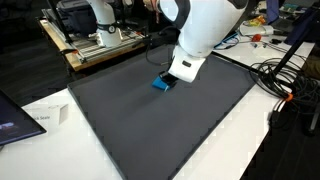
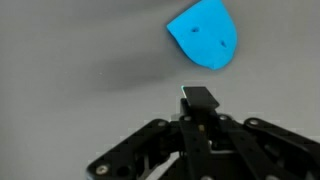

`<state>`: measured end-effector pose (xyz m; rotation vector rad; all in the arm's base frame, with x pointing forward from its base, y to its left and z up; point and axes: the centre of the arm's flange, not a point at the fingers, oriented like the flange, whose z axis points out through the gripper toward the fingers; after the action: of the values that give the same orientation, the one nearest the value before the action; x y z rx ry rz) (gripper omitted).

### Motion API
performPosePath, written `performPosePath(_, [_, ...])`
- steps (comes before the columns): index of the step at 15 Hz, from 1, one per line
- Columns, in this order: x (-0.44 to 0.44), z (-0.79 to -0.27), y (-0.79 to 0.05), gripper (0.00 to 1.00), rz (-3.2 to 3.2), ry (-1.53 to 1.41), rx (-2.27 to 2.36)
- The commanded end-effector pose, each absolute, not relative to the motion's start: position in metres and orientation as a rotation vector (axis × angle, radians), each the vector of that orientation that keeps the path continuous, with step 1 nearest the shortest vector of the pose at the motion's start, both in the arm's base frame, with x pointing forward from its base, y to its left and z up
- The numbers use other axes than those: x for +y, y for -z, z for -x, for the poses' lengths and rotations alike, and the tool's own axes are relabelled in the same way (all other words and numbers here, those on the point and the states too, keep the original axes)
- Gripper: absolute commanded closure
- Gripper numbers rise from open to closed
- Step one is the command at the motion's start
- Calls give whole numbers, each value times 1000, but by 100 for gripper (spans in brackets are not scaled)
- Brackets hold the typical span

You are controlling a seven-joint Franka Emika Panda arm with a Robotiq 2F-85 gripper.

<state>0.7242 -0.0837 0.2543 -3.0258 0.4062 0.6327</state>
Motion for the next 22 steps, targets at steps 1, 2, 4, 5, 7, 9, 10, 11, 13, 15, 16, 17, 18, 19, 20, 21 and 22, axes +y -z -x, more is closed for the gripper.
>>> performPosePath(1, [-110, -728, -254, 97, 2910, -612, 371])
performPosePath(2, [-117, -726, -253, 97, 2891, -605, 370])
performPosePath(4, [-131, -723, -251, 97, 2851, -584, 357])
performPosePath(5, [-137, -721, -249, 97, 2834, -572, 353])
performPosePath(7, [-148, -717, -246, 97, 2802, -552, 338])
performPosePath(9, [-157, -711, -241, 97, 2776, -525, 318])
performPosePath(10, [-161, -709, -237, 97, 2764, -500, 308])
performPosePath(11, [-166, -705, -233, 97, 2745, -478, 288])
performPosePath(13, [-173, -698, -224, 97, 2720, -415, 251])
performPosePath(15, [-179, -688, -217, 97, 2703, -354, 226])
performPosePath(16, [-181, -683, -214, 97, 2701, -320, 218])
performPosePath(17, [-183, -678, -212, 97, 2698, -286, 210])
performPosePath(18, [-186, -674, -211, 97, 2694, -258, 202])
performPosePath(19, [-188, -668, -215, 97, 2686, -228, 197])
performPosePath(20, [-189, -663, -218, 97, 2675, -205, 191])
performPosePath(21, [-191, -657, -221, 97, 2673, -175, 188])
performPosePath(22, [-192, -652, -225, 97, 2672, -143, 191])
